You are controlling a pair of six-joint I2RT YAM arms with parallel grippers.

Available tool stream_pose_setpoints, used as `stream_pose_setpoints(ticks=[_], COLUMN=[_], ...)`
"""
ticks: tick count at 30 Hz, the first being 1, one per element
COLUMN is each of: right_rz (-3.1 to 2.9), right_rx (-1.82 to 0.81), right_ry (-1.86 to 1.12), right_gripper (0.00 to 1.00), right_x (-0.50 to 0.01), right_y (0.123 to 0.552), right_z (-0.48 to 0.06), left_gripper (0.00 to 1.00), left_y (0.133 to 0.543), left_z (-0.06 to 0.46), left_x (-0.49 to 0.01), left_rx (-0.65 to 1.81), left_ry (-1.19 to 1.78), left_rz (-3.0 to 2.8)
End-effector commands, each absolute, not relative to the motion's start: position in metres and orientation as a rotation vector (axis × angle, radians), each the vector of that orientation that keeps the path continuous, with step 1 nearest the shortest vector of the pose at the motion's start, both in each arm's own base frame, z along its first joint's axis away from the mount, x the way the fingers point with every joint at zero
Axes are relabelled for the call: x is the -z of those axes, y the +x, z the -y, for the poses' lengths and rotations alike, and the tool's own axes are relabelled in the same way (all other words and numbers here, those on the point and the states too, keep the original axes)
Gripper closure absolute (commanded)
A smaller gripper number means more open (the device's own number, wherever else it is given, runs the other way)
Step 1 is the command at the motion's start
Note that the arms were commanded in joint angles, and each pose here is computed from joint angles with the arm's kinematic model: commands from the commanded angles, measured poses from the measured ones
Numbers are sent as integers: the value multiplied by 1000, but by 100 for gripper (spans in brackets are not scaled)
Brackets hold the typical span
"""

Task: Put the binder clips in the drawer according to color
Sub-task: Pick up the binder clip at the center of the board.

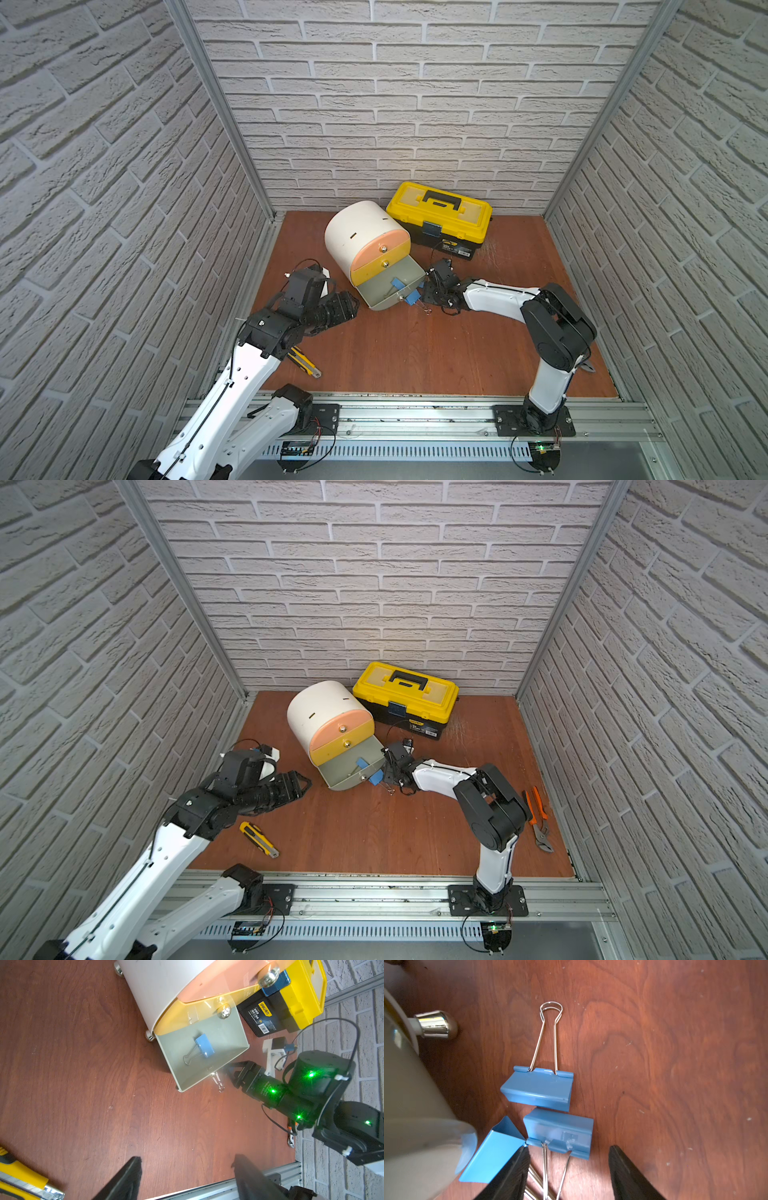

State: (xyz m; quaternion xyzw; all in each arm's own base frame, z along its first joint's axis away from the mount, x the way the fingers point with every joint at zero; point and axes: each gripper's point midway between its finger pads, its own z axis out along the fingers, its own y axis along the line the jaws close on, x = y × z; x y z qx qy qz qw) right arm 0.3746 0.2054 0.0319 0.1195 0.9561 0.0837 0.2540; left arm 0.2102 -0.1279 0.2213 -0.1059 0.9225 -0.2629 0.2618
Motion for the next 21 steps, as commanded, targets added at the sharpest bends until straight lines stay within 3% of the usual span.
stream_pose_setpoints(ticks=[1,21], right_rz=[-2590,-2633], right_rx=[-203,-155], right_ry=[370,405], right_gripper=[38,49], right_x=[-24,-12], right_y=[373,351], right_z=[-200,-169], left_gripper=[25,25], left_y=[212,215], left_z=[128,131], left_x=[-239,-241], left_rx=[735,754], left_ry=[-264,-252], left_rz=[-2444,-2432])
